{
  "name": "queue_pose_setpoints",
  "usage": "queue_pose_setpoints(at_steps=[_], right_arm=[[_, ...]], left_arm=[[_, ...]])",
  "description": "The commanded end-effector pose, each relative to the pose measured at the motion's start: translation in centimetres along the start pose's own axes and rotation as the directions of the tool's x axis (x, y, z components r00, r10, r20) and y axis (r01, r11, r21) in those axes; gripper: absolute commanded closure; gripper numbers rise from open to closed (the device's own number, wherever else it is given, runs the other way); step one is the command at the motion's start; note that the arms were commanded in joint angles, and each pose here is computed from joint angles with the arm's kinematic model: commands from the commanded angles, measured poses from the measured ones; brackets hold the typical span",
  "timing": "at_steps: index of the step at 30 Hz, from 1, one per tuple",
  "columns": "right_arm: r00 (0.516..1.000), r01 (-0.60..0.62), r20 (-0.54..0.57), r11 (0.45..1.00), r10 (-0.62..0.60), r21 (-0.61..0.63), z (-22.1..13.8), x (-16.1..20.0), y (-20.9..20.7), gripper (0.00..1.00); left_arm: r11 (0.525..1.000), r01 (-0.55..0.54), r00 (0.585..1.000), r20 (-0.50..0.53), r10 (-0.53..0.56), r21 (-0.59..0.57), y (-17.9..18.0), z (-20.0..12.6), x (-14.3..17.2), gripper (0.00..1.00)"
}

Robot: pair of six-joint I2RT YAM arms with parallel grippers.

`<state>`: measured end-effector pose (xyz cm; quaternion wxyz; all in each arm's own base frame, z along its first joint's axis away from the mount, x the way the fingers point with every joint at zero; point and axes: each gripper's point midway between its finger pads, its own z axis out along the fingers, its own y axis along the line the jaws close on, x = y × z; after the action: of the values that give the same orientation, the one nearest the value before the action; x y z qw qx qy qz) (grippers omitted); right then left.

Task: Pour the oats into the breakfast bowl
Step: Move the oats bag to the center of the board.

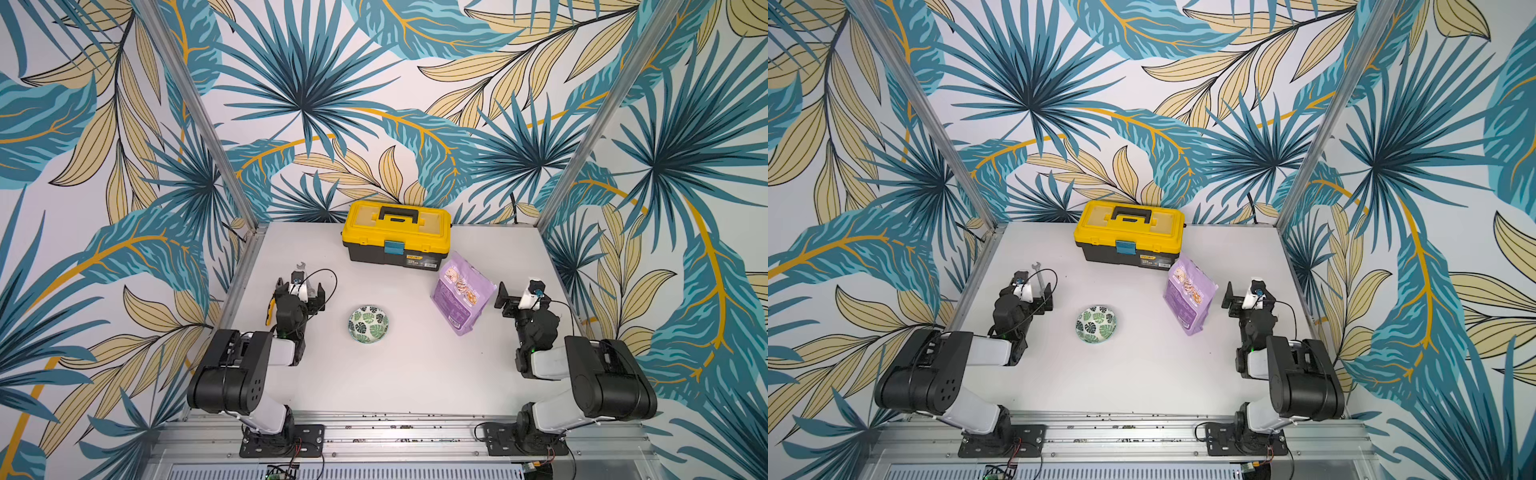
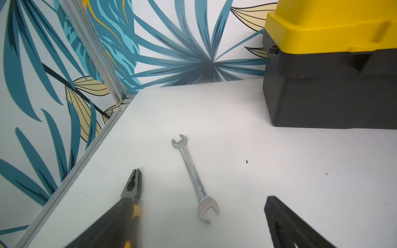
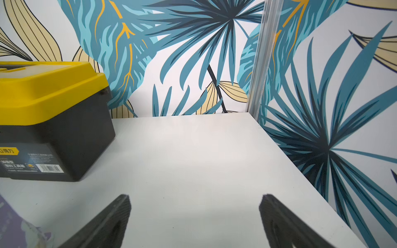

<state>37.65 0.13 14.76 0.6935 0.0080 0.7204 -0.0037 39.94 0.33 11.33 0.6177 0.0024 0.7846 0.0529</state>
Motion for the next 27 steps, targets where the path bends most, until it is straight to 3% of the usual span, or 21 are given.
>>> queue_pose_setpoints(at_steps=[1,16,19,23,24,27], right_arm=[[1.0,0.007,0.004,1.0,-0.007,-0.004,-0.1,-0.1,0.0,0.01],[1.0,-0.008,0.021,1.0,0.007,0.017,-0.5,-1.5,-0.4,0.01],[0.994,-0.061,-0.088,0.995,0.068,0.081,0.3,-3.5,-1.3,0.01],[0.973,-0.145,-0.177,0.989,0.148,0.031,-0.7,-8.0,0.0,0.01],[0.968,-0.183,-0.168,0.983,0.185,0.024,-0.9,-10.3,0.2,0.01],[0.935,-0.244,-0.279,0.968,0.221,-0.05,-2.1,-13.2,2.0,0.01]], left_arm=[[1.0,0.01,1.0,0.019,-0.009,-0.013,0.3,0.1,-0.6,0.0],[1.0,0.003,0.999,0.054,-0.004,0.019,-0.2,-0.7,-1.3,0.0],[1.0,0.01,0.997,0.075,-0.01,-0.004,0.3,-2.7,-3.1,0.0],[0.975,0.216,0.973,-0.068,-0.22,-0.057,1.5,-4.5,-5.2,0.0],[0.965,0.257,0.959,-0.107,-0.261,-0.048,1.2,-5.1,-5.8,0.0],[0.909,0.417,0.89,-0.204,-0.407,0.005,-0.5,-6.6,-7.0,0.0]])
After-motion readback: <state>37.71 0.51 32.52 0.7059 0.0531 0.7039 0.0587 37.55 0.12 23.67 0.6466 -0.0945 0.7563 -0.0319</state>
